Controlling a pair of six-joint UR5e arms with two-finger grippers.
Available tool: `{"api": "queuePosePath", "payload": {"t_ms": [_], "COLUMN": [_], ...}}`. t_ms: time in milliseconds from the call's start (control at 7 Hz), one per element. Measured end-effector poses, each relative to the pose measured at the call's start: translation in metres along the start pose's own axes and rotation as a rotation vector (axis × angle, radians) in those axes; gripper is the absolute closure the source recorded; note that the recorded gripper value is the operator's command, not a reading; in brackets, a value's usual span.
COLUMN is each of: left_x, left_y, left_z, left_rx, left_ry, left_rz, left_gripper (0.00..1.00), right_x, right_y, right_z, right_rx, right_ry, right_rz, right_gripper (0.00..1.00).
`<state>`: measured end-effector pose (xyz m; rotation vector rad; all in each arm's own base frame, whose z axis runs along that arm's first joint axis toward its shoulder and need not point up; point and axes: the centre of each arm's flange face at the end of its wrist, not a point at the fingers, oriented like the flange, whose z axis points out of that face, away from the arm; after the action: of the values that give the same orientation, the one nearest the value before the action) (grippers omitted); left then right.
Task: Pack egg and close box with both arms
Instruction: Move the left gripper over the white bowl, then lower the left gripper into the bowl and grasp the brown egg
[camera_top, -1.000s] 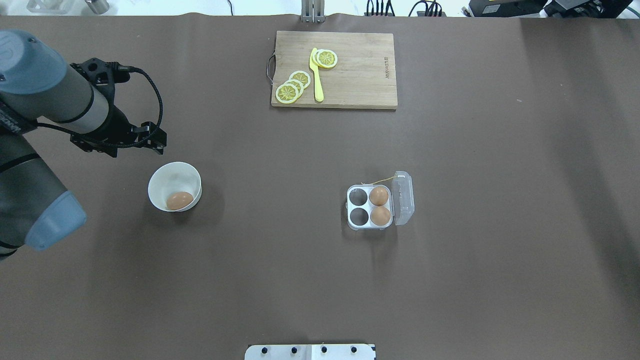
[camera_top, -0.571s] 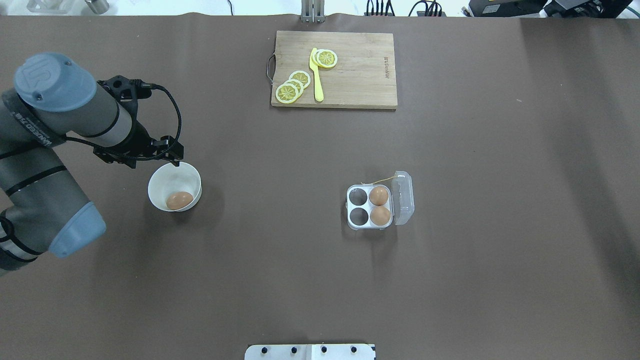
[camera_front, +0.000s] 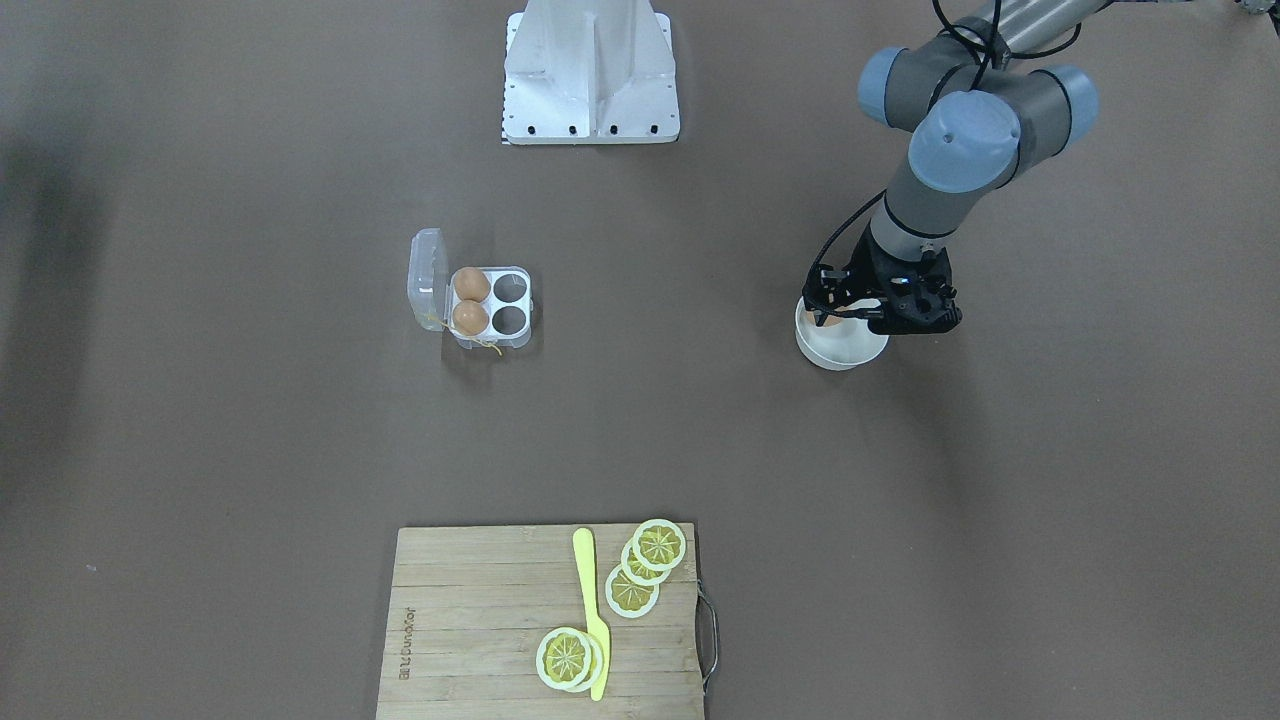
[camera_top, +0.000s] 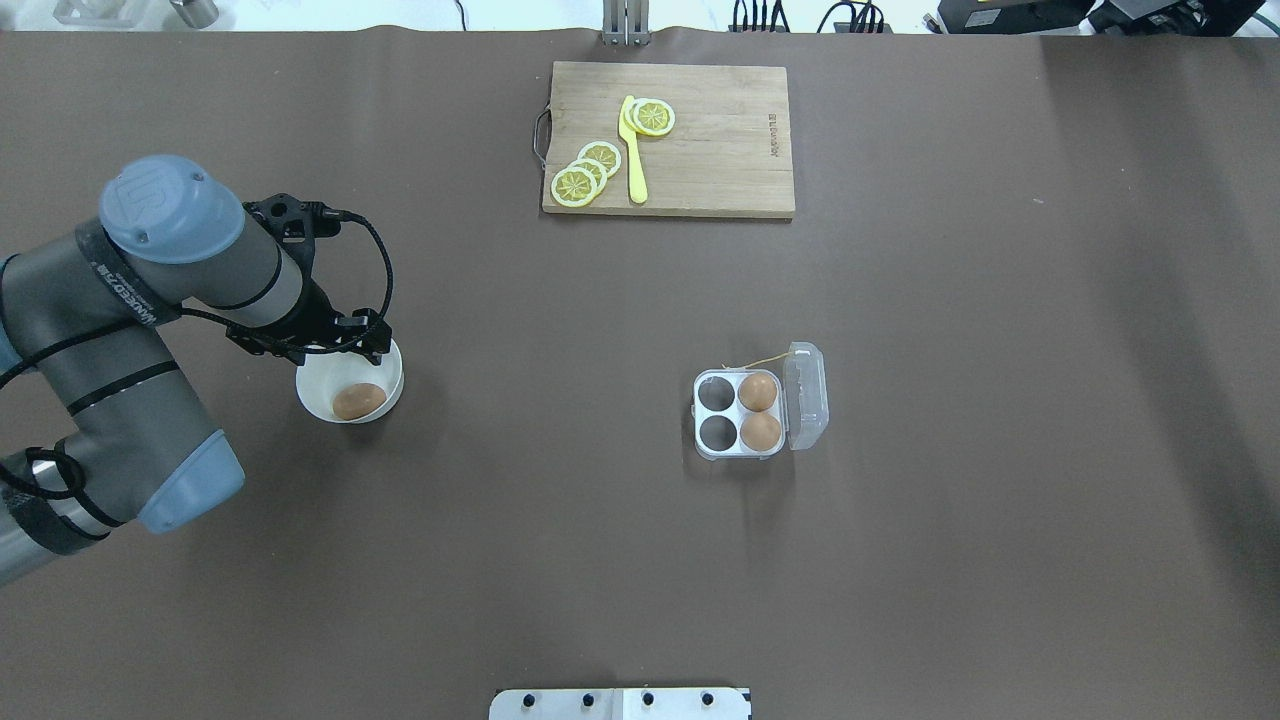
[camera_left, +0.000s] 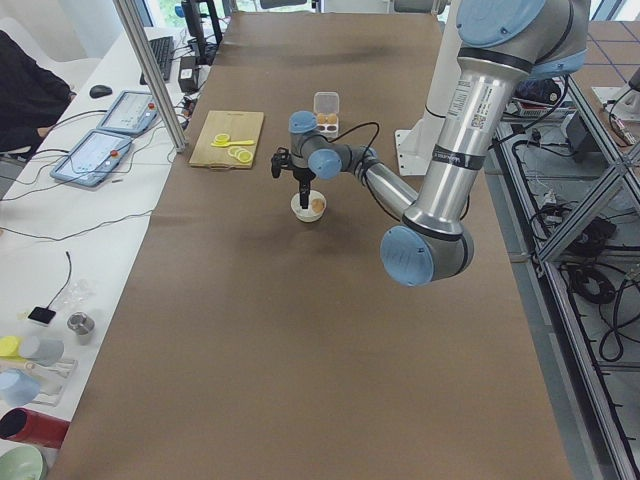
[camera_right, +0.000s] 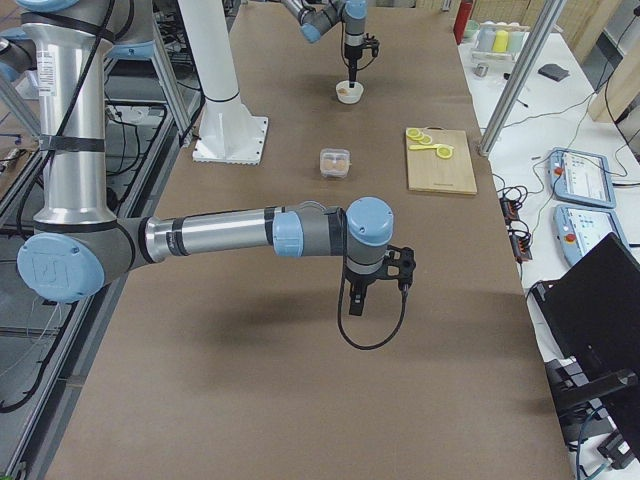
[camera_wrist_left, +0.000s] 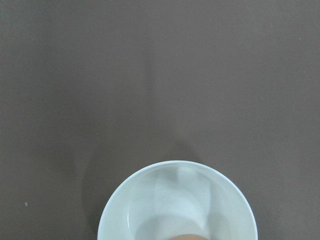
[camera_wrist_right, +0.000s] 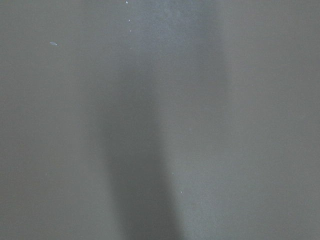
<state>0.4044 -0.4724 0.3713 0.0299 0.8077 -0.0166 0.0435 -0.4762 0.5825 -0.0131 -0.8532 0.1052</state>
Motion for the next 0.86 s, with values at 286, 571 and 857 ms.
{"api": "queuePosePath", "payload": {"t_ms": [286,571,857], "left_x": [-0.003,-0.002,0.001], "left_y": [-0.002,-0.001,0.000], "left_z": [0.009,0.015,0.030], "left_rx": [-0.002,-0.006,-0.007], "left_ry": [0.000,0.002,0.021], "left_rz": [-0.001,-0.016,-0.052], "left_gripper": [0.09,0.09,0.09], "right_x": [0.000,0.000,-0.001], "right_y": [0.000,0.000,0.000], "right_z": [0.000,0.000,-0.001], "right_rx": [0.000,0.001,0.001], "right_ry": [-0.001,-0.001,-0.005], "right_rz": [0.000,0.000,-0.002], "right_gripper": [0.00,0.00,0.00]}}
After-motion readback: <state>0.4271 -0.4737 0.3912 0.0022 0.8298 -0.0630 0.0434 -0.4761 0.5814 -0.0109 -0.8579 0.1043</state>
